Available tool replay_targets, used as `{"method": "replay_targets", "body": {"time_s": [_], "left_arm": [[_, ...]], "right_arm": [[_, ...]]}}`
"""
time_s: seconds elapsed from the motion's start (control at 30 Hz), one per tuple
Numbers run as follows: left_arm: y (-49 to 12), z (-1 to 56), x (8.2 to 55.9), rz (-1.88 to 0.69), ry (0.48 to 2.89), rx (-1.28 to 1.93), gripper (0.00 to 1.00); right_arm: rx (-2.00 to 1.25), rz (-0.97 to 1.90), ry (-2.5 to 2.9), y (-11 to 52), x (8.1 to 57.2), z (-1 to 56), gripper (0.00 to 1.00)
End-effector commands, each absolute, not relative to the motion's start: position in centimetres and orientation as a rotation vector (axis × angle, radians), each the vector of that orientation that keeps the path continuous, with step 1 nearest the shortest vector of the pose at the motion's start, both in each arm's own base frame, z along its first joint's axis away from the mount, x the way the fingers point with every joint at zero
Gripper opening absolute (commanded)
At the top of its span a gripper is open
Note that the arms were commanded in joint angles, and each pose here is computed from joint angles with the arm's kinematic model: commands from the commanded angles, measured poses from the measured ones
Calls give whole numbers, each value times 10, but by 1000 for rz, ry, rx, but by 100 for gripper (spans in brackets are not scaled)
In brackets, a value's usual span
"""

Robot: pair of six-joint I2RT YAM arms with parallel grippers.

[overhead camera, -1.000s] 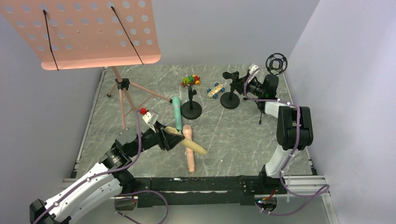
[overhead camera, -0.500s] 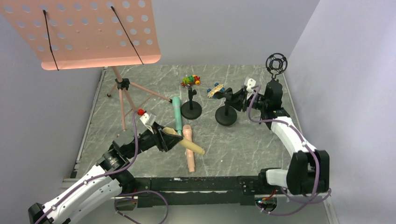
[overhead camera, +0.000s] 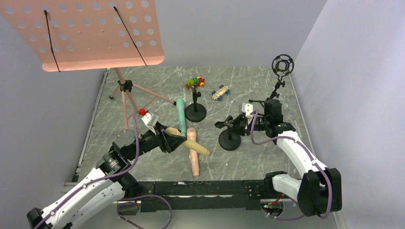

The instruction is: Attach the microphones to the stand

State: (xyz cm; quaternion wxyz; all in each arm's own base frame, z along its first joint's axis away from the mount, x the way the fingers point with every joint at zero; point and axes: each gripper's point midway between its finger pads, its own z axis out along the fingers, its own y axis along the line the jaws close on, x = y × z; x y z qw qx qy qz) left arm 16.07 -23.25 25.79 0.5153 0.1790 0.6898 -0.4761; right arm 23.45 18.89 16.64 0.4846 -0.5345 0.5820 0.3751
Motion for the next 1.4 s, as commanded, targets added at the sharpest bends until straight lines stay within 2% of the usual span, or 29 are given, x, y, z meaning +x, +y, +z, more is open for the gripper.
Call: {"method": "replay_targets", "body": {"time_s": [0.0, 0.07, 0.17, 0.27, 0.43, 0.5, 0.77, 1.07, 1.37], "left_arm": [[-233, 279, 158, -1162, 1600, 445, 0], [-234, 280, 158, -1165, 1598, 450, 0], [-235, 283, 159, -1159, 1596, 463, 0], [-237, 287, 160, -1152, 1594, 482, 0], [-240, 294, 162, -1154, 1587, 497, 0], [-240, 294, 161, -1158, 1587, 498, 0], [-239, 290, 159, -1167, 1588, 486, 0], [-237, 290, 159, -1162, 1586, 479, 0], [-240, 289, 161, -1165, 1591, 480, 0]], "right_arm": [[-1340, 951, 1368, 191, 217, 164, 17], [-1336, 943, 1397, 189, 215, 162, 27], [-1324, 912, 1444, 185, 216, 160, 52], [-1321, 868, 1473, 180, 219, 159, 65], [-1301, 819, 1467, 167, 226, 168, 81], [-1301, 820, 1446, 159, 225, 175, 98], [-1340, 843, 1437, 131, 244, 190, 100], [-1381, 1015, 1349, 138, 248, 214, 100], [-1414, 935, 1379, 160, 264, 217, 100]]}}
